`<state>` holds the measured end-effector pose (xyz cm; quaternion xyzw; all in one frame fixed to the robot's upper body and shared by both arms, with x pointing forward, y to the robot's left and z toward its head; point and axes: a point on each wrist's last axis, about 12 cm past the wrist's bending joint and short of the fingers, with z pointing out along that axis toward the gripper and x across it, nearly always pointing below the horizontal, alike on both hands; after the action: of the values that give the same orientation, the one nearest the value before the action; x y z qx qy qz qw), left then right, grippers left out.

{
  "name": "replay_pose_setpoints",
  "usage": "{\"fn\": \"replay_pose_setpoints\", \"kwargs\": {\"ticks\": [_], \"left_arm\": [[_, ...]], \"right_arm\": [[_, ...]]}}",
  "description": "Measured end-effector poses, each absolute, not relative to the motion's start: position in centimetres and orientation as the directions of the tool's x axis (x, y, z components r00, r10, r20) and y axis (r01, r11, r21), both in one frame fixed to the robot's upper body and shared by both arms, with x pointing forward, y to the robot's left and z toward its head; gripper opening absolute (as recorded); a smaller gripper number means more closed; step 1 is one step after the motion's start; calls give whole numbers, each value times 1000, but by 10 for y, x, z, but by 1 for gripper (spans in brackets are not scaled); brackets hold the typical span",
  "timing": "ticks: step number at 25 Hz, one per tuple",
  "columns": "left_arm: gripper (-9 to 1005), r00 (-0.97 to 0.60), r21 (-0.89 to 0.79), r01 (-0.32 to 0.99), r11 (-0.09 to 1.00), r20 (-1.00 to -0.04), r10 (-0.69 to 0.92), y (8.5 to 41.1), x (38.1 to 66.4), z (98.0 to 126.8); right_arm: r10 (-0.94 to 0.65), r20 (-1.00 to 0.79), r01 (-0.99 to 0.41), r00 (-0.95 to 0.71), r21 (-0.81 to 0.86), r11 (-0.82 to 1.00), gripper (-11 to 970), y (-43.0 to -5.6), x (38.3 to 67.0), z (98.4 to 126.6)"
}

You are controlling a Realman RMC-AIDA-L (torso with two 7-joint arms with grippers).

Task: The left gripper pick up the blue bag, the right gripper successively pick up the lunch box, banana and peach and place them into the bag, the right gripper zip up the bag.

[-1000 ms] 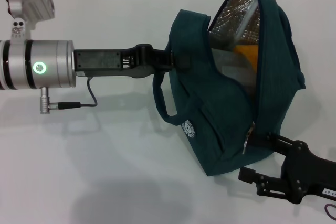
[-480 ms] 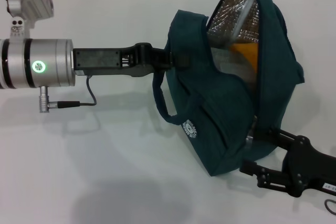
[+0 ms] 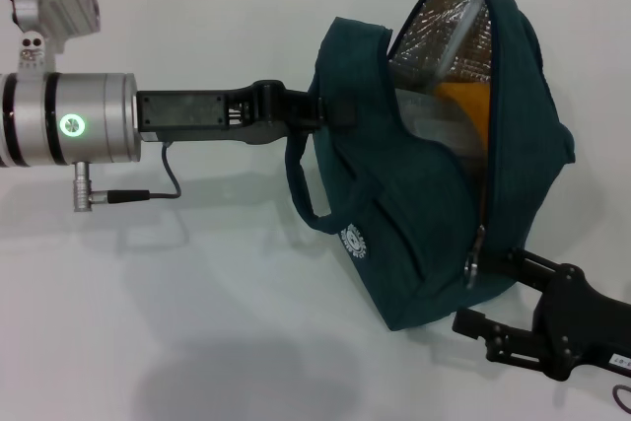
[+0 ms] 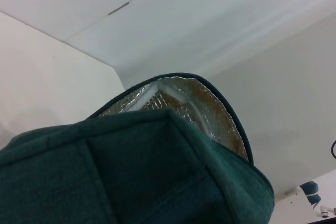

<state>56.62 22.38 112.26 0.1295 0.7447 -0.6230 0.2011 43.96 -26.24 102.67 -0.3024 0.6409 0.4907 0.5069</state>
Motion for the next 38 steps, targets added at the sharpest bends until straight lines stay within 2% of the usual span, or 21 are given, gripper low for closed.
{"fn": "replay_pose_setpoints", "kwargs": {"ticks": [27, 33, 36, 38], "left_arm": [[36, -886, -876, 444, 191, -461, -55, 224, 566, 1123], [36, -885, -875, 445, 191, -462, -55, 224, 566, 1123], [37, -885, -875, 445, 191, -463, -55, 224, 566, 1123], [37, -885, -874, 446, 192, -463, -54, 224, 566, 1123]], "right_arm": [[120, -951, -861, -285, 309, 404, 799, -270, 443, 1025], [105, -954, -860, -281, 299, 413, 549, -268, 445, 1024], [105, -954, -861, -279, 297, 413, 306, -268, 445, 1024], [108, -955, -861, -277, 297, 414, 220, -268, 445, 1024]]}}
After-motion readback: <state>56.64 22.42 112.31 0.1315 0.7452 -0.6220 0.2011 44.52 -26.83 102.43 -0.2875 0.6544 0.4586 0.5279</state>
